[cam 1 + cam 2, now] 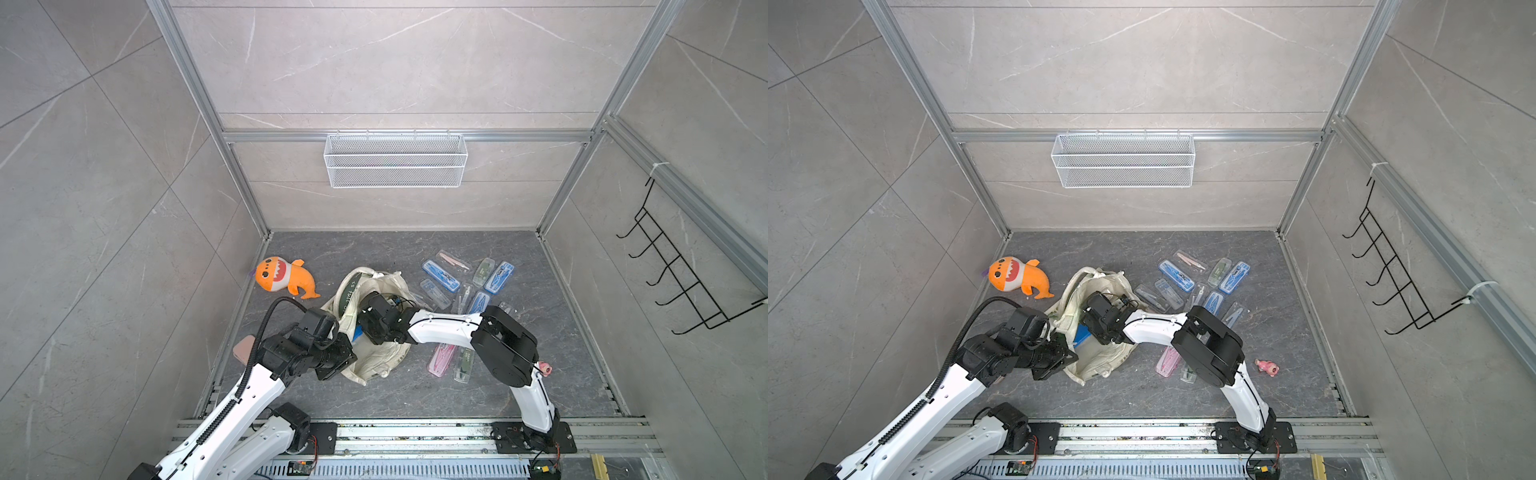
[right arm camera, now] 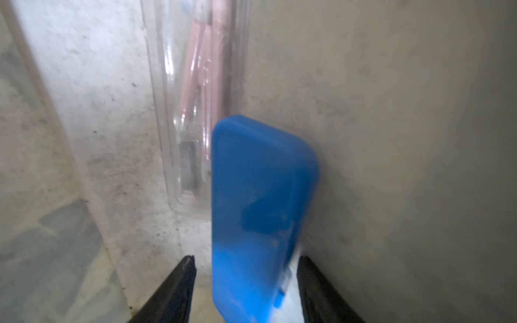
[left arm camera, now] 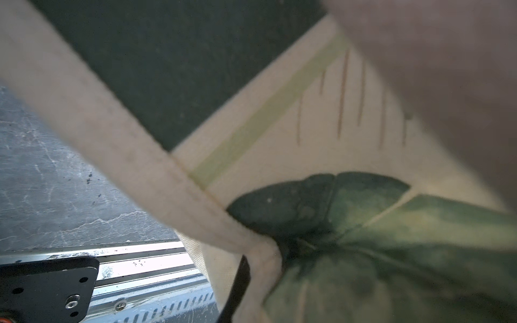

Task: Take out the compass set from the canvas bag
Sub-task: Pick up the compass set from the canvas bag.

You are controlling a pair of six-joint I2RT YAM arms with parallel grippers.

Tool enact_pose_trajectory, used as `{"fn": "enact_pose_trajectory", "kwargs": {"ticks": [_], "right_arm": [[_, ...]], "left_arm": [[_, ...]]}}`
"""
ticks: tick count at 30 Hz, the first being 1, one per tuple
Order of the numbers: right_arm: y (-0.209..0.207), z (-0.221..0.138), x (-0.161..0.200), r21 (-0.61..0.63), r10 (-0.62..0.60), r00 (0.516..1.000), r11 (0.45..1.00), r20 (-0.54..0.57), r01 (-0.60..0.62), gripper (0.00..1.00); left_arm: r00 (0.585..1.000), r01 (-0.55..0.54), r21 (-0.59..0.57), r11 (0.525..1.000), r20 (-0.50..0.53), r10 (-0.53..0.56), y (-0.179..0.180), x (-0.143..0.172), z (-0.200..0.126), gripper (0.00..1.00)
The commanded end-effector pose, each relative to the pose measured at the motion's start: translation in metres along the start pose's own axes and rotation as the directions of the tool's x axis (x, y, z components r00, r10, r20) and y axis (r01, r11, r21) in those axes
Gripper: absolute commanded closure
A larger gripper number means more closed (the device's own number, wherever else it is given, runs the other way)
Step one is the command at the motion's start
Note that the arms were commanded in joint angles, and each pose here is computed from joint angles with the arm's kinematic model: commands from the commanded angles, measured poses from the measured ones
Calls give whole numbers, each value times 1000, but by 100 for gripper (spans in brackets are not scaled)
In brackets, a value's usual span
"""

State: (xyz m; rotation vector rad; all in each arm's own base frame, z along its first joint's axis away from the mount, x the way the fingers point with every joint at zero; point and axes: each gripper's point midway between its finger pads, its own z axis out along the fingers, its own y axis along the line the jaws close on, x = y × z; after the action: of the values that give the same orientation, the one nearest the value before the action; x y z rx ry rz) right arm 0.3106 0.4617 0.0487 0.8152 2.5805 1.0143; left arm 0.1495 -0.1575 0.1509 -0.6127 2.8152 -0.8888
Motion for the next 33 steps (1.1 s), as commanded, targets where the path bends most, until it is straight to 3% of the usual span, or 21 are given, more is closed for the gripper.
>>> {"fn": "enact_pose_trajectory", "kwargs": {"ticks": [1,6,14,17,21,27,33], "right_arm": [[-6,15,-2,-4,29,1000,1000,-2,-29,38],[10,15,-7,-129,22,1000,991,-3,-22,46],[35,3,-10,-231,-51,999,972,14,53,61],[41,0,-9,-247,-69,997,966,15,71,60],[40,4,-10,-246,-62,998,967,7,62,45],[27,25,-3,-152,-60,997,987,-58,50,37],[-6,36,3,75,-39,992,996,-118,48,40]], "left_arm": [[998,-8,30,1000,-62,10,-5,13,-2,100],[998,-8,31,999,-68,10,-4,14,-2,100],[998,-5,30,1000,-64,7,-3,14,-2,100],[998,-3,26,1000,-64,5,-2,14,-2,100],[998,-3,27,1000,-63,4,-2,14,-3,100],[998,-4,24,1000,-65,5,-2,15,-3,100],[998,-4,21,1000,-67,5,-2,15,-3,100]]}}
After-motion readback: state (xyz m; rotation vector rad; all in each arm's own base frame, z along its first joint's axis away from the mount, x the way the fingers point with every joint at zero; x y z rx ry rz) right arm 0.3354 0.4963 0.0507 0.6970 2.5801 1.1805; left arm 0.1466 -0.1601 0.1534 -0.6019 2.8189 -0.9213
